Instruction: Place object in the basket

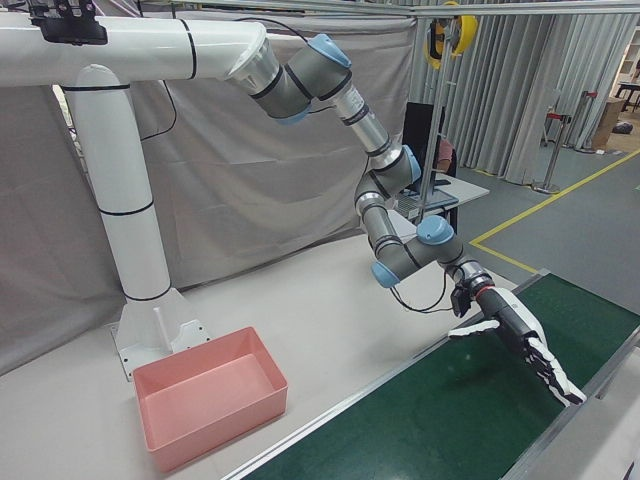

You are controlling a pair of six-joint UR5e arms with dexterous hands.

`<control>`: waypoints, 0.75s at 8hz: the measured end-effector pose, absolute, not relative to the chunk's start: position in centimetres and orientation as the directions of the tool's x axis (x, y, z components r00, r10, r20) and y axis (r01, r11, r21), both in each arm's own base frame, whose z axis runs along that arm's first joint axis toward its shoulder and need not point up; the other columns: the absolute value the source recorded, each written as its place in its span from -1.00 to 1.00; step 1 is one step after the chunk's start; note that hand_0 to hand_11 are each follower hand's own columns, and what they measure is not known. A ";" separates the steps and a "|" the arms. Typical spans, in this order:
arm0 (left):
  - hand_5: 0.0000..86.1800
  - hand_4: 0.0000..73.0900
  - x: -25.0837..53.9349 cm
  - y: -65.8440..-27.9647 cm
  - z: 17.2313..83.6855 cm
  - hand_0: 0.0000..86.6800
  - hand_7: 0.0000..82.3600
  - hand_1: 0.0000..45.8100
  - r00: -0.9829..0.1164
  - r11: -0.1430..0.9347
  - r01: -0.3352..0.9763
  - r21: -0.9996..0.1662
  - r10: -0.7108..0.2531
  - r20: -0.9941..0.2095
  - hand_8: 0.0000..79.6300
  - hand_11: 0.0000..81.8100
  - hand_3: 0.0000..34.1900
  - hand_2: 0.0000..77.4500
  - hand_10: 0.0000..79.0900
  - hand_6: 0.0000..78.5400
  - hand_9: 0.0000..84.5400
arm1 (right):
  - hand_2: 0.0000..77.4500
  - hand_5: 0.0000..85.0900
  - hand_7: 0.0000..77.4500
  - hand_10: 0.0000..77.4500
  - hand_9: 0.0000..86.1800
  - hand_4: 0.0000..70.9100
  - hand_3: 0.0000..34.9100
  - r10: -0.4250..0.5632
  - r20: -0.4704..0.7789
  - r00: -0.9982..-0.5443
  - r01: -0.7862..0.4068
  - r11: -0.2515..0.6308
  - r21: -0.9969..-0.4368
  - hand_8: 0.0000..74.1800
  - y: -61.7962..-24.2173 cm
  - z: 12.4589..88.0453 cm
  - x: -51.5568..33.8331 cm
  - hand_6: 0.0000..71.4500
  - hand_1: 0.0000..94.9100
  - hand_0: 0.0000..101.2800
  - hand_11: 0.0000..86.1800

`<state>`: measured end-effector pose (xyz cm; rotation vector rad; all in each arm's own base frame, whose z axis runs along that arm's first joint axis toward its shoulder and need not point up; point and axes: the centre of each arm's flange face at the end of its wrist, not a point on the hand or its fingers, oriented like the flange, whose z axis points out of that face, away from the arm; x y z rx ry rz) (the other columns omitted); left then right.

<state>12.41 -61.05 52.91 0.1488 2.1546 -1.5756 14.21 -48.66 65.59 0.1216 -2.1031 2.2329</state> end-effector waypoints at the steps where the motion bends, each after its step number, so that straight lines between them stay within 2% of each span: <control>1: -0.66 -0.99 12.7 -61.3 53.7 0.25 -0.99 -0.62 -0.885 0.338 0.355 -0.871 -0.180 -0.430 -1.00 -0.88 -0.85 -0.99 -0.94 -0.99 -0.99 | -0.99 -1.00 -0.99 -1.00 -1.00 -1.00 -1.00 -0.002 0.107 -0.994 -0.106 -0.060 -0.993 -1.00 -48.7 65.6 14.2 -1.00 -1.00 -1.00 -1.00; 3: -0.66 -0.99 12.8 -61.6 54.5 0.25 -0.99 -0.62 -0.884 0.341 0.360 -0.868 -0.174 -0.435 -1.00 -0.88 -0.89 -0.99 -0.94 -0.99 -0.99 | -0.99 -1.00 -0.99 -1.00 -1.00 -1.00 -1.00 -0.002 0.107 -0.994 -0.106 -0.060 -0.992 -1.00 -48.7 65.6 14.2 -1.00 -1.00 -1.00 -1.00; 4: -0.66 -0.99 12.8 -61.7 54.6 0.25 -0.99 -0.62 -0.884 0.342 0.360 -0.868 -0.174 -0.435 -1.00 -0.88 -0.81 -0.99 -0.94 -0.99 -0.99 | -0.99 -1.00 -0.99 -1.00 -1.00 -1.00 -1.00 -0.002 0.107 -0.994 -0.106 -0.061 -0.992 -1.00 -48.7 65.6 14.2 -1.00 -1.00 -1.00 -1.00; 6: -0.66 -0.99 12.8 -61.7 54.6 0.25 -0.97 -0.62 -0.885 0.344 0.356 -0.869 -0.173 -0.431 -1.00 -0.88 -0.82 -0.99 -0.94 -0.99 -0.99 | -0.99 -1.00 -0.99 -1.00 -1.00 -1.00 -1.00 -0.002 0.107 -0.994 -0.106 -0.061 -0.992 -1.00 -48.7 65.7 14.2 -1.00 -1.00 -1.00 -1.00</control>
